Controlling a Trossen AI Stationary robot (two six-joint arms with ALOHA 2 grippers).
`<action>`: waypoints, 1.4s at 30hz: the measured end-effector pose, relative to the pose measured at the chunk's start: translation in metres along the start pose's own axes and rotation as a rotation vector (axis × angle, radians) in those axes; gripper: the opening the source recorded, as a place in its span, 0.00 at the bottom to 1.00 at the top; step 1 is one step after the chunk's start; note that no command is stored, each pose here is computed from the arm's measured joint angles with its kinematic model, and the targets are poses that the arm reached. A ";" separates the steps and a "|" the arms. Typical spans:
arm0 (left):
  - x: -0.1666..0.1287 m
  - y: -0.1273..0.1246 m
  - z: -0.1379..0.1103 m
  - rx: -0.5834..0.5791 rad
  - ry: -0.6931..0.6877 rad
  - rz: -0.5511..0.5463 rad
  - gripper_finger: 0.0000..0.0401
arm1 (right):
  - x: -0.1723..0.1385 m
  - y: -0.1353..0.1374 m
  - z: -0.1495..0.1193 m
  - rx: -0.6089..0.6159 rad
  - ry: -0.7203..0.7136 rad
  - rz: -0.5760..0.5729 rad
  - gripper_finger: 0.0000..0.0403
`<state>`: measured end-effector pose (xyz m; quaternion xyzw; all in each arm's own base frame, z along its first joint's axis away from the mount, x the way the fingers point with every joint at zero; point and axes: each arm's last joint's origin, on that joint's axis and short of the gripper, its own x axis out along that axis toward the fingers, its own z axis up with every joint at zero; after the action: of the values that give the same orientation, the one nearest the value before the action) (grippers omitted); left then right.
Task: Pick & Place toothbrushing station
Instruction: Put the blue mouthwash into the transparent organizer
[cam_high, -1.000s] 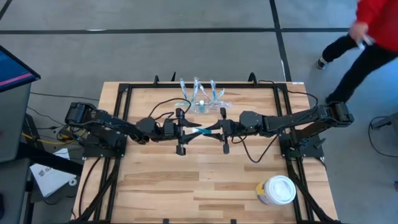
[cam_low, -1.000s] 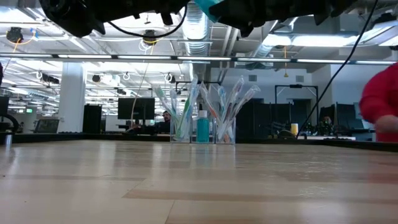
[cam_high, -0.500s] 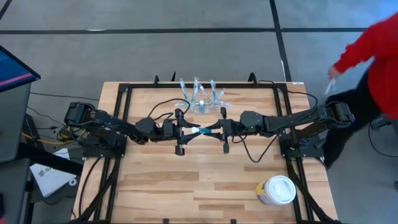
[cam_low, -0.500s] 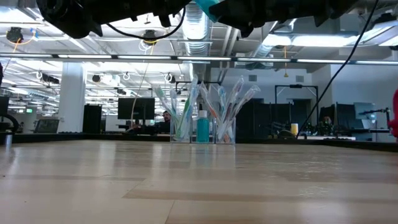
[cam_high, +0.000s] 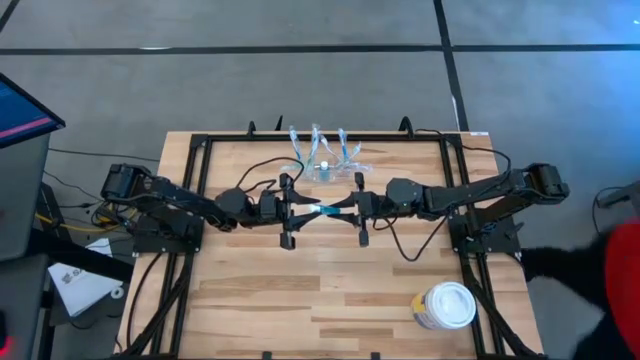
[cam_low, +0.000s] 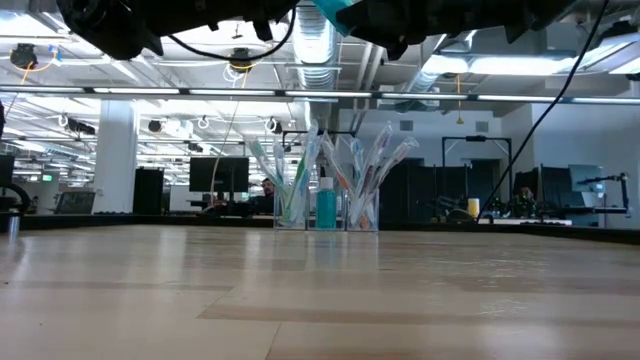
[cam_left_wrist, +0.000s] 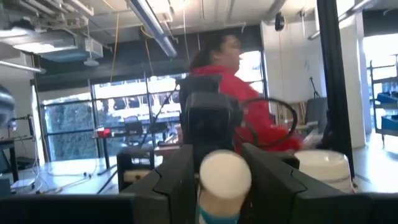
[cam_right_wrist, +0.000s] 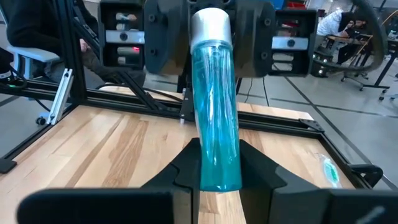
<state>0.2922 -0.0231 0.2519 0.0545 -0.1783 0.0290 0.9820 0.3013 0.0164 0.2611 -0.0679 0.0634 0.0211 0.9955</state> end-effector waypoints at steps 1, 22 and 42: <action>-0.001 0.000 0.000 0.001 0.007 -0.001 0.33 | 0.000 0.000 0.000 0.000 0.000 0.000 0.16; -0.009 0.001 -0.002 -0.022 0.009 -0.001 0.21 | 0.000 0.000 0.001 -0.005 -0.012 -0.005 0.16; -0.009 0.001 -0.001 -0.080 0.000 -0.001 0.21 | 0.000 -0.003 -0.004 0.005 0.030 -0.012 0.48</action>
<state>0.2838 -0.0223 0.2474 0.0152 -0.1792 0.0212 0.9835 0.3010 0.0125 0.2581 -0.0660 0.0780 0.0140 0.9947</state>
